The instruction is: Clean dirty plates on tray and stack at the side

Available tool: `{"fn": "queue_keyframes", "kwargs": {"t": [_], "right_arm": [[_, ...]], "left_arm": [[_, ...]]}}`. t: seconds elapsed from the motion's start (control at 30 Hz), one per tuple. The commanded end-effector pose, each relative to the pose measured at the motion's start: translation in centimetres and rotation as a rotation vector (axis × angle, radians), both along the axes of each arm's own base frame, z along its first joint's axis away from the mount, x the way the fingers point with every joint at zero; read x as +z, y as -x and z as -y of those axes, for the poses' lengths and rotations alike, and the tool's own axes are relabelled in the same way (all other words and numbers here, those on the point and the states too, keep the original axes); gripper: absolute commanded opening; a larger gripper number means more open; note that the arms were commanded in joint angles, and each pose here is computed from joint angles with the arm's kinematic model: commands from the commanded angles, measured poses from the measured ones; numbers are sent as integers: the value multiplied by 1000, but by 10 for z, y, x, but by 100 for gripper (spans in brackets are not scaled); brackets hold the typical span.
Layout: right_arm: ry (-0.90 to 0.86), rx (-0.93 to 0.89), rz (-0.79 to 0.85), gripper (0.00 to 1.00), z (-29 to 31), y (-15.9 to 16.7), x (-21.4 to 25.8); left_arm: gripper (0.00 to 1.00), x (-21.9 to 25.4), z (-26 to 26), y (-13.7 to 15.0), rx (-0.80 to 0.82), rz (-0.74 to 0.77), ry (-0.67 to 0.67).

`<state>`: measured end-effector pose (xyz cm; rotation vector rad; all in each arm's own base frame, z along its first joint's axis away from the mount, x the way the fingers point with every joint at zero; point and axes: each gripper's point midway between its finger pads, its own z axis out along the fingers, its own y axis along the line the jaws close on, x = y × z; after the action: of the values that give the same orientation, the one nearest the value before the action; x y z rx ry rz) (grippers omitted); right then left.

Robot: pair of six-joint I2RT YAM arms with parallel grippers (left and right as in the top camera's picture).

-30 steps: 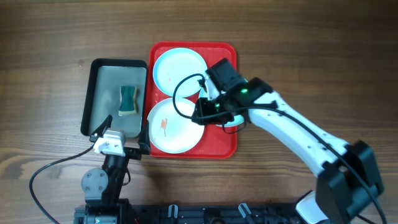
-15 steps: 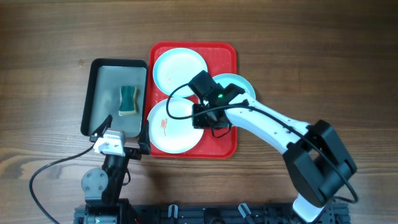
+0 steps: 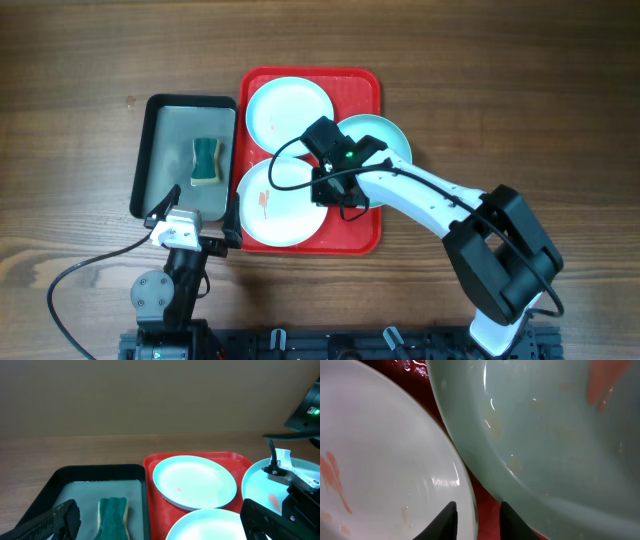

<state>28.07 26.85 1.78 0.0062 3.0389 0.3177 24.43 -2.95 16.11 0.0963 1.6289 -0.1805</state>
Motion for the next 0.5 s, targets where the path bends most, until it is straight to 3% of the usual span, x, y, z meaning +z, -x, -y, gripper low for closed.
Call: {"fn": "queue_keyframes", "kwargs": {"t": [0.0,0.47], "right_arm": [[22,-13,12,27,0,-6,-5],[10,15,22,31,-5,-8,1]], "left_arm": [[100,-1,2,1,-9,-4,6],[100,-1,2,1,-9,-4,6]]}}
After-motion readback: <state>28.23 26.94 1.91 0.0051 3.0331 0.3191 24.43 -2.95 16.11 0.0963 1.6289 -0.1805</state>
